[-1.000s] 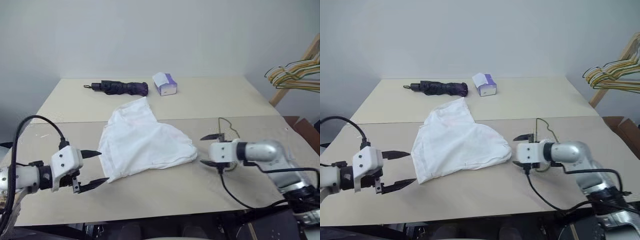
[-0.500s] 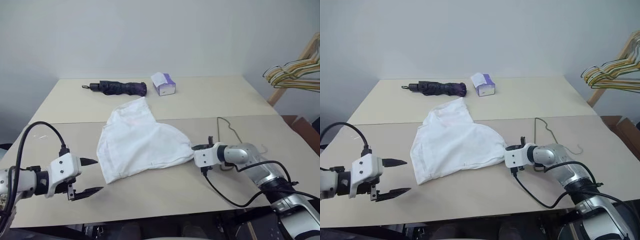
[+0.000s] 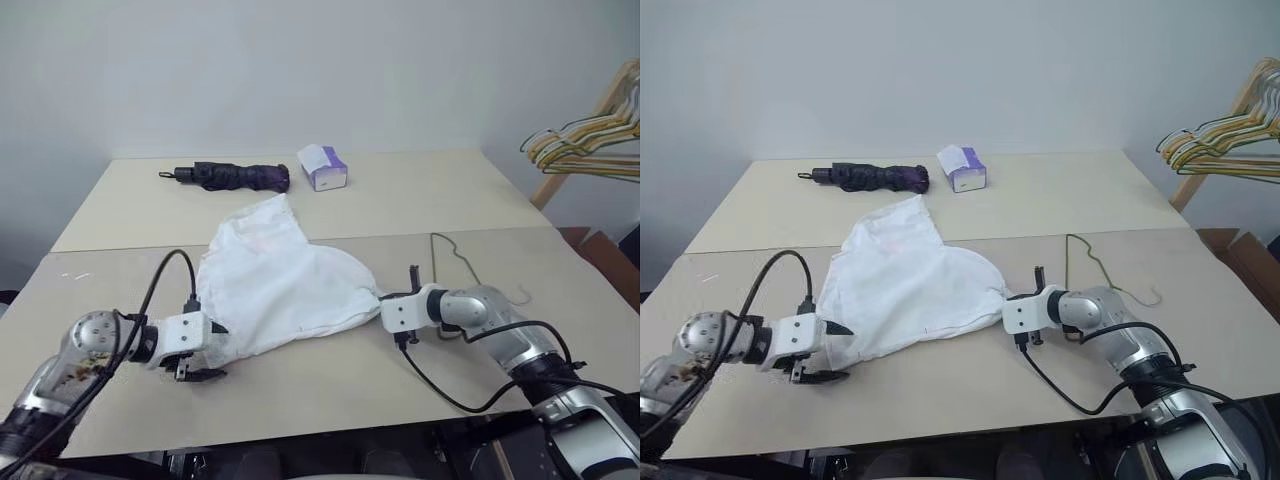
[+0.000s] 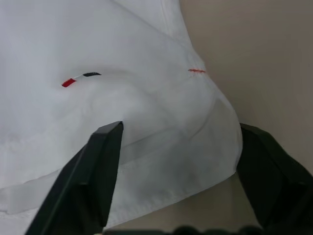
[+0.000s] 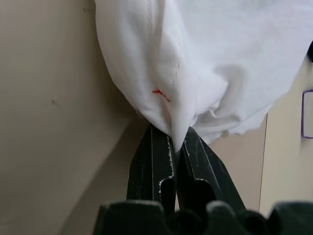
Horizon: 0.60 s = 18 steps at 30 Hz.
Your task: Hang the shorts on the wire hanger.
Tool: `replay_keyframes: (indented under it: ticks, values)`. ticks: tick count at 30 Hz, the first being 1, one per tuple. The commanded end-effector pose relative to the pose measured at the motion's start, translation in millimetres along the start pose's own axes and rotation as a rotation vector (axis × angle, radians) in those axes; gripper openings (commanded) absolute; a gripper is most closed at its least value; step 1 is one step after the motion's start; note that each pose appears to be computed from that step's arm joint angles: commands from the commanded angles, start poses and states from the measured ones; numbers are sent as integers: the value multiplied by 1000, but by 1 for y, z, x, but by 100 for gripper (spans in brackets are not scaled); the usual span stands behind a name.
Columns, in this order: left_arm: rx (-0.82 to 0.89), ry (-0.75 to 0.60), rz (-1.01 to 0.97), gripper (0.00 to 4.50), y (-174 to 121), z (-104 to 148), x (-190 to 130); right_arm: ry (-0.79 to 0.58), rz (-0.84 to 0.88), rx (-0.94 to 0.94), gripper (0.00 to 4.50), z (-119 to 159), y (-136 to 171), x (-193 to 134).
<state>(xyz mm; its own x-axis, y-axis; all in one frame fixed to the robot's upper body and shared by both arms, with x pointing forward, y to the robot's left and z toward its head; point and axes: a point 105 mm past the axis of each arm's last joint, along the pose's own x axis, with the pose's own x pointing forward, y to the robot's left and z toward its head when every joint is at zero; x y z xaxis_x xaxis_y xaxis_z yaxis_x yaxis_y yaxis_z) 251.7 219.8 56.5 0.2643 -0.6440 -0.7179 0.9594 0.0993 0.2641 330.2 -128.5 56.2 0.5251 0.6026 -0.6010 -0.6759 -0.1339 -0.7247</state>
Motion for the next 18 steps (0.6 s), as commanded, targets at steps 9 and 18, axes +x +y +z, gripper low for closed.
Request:
replay_keyframes:
  ticks: [9, 18]
  values:
    - [13, -20, 78, 1, 8, -6, 0, 2, -39, 8, 0, 13, -5, -14]
    - [12, 79, -30, 1, -41, 12, -61, -91, 139, 30, 0, 58, 22, -64]
